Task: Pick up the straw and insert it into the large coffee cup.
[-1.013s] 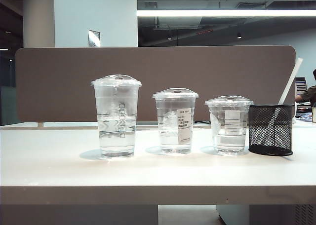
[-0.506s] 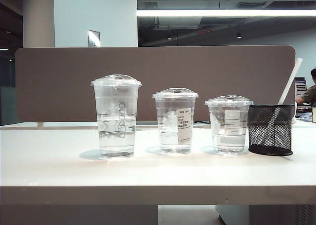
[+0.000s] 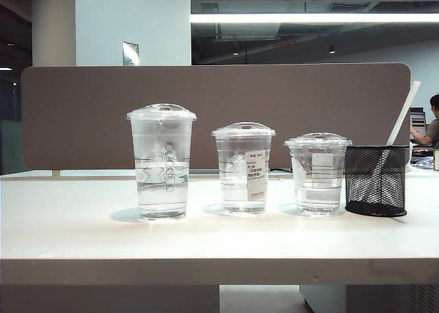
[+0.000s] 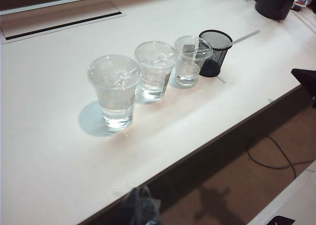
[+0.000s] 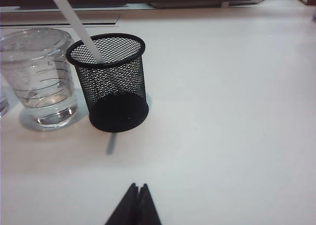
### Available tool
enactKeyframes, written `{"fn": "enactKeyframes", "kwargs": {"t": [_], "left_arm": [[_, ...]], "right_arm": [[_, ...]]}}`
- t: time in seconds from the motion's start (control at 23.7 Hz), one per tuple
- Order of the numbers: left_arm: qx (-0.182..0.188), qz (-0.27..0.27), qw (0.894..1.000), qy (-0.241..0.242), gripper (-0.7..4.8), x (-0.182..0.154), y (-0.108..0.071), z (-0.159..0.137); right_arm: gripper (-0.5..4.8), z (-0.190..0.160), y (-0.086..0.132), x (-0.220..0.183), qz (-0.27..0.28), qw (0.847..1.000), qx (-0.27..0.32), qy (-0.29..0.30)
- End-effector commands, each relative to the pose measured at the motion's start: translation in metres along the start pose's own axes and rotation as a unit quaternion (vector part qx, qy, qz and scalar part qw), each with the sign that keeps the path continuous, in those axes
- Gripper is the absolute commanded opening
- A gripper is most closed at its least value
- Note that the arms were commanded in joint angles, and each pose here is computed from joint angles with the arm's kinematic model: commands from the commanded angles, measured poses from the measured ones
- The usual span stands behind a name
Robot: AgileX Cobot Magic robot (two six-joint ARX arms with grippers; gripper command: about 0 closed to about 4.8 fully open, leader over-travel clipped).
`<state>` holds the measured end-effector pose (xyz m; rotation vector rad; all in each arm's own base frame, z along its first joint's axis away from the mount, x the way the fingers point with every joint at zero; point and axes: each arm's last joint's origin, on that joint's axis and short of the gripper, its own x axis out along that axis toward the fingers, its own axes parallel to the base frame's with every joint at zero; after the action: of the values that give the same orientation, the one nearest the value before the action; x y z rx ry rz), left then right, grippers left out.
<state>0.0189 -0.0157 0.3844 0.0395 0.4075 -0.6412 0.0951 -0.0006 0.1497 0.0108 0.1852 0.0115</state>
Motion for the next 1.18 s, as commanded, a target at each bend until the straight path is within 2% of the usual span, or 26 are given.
{"fn": "enactKeyframes", "kwargs": {"t": [0.04, 0.17, 0.3, 0.42, 0.51, 0.59, 0.63, 0.72, 0.8, 0.97, 1.01, 1.1, 1.18], "left_arm": [[-0.002, -0.002, 1.000, -0.006, -0.03, -0.001, 0.000, 0.001], [-0.002, -0.002, 1.000, -0.006, -0.03, -0.001, 0.000, 0.001], [-0.002, -0.002, 1.000, -0.006, -0.03, -0.001, 0.000, 0.001], [-0.002, -0.002, 1.000, -0.006, -0.03, -0.001, 0.000, 0.001], [-0.002, -0.002, 1.000, -0.006, -0.03, -0.001, 0.000, 0.001], [-0.002, -0.002, 1.000, -0.005, -0.03, 0.000, 0.000, 0.001], [-0.002, -0.002, 1.000, -0.006, -0.03, -0.001, 0.000, 0.001], [-0.002, -0.002, 1.000, -0.006, -0.03, -0.001, 0.000, 0.001], [-0.002, -0.002, 1.000, -0.006, -0.03, -0.001, 0.000, 0.001], [-0.002, -0.002, 1.000, -0.006, -0.03, -0.001, 0.000, 0.001], [-0.002, -0.002, 1.000, -0.006, -0.03, -0.001, 0.000, 0.001], [-0.002, -0.002, 1.000, -0.006, -0.03, -0.001, 0.000, 0.001], [-0.002, -0.002, 1.000, -0.006, -0.03, -0.001, 0.000, 0.001]], "right_arm": [[-0.05, 0.003, 0.000, 0.000, 0.001, 1.000, 0.000, -0.011], [-0.05, 0.004, 0.000, -0.001, 0.002, 1.000, 0.000, -0.012], [-0.05, 0.022, 0.000, -0.007, 0.002, 0.999, 0.014, -0.052], [-0.05, 0.066, 0.001, -0.029, 0.005, 0.993, 0.025, -0.112], [-0.05, 0.089, 0.002, -0.046, 0.004, 0.991, 0.022, -0.130], [-0.05, 0.130, 0.002, -0.077, -0.015, 0.989, -0.042, -0.141], [-0.05, 0.149, 0.002, -0.089, -0.030, 0.986, -0.103, -0.127], [-0.05, 0.185, 0.001, -0.104, -0.064, 0.979, -0.169, -0.092], [-0.05, 0.222, -0.001, -0.105, -0.103, 0.976, -0.182, -0.061], [-0.05, 0.274, -0.002, -0.075, -0.097, 0.978, -0.186, -0.009], [-0.05, 0.278, -0.001, -0.066, -0.087, 0.979, -0.186, -0.001], [-0.05, 0.278, 0.001, -0.040, -0.030, 0.983, -0.178, 0.028], [-0.05, 0.276, 0.002, -0.026, -0.002, 0.991, -0.132, 0.028]]}}
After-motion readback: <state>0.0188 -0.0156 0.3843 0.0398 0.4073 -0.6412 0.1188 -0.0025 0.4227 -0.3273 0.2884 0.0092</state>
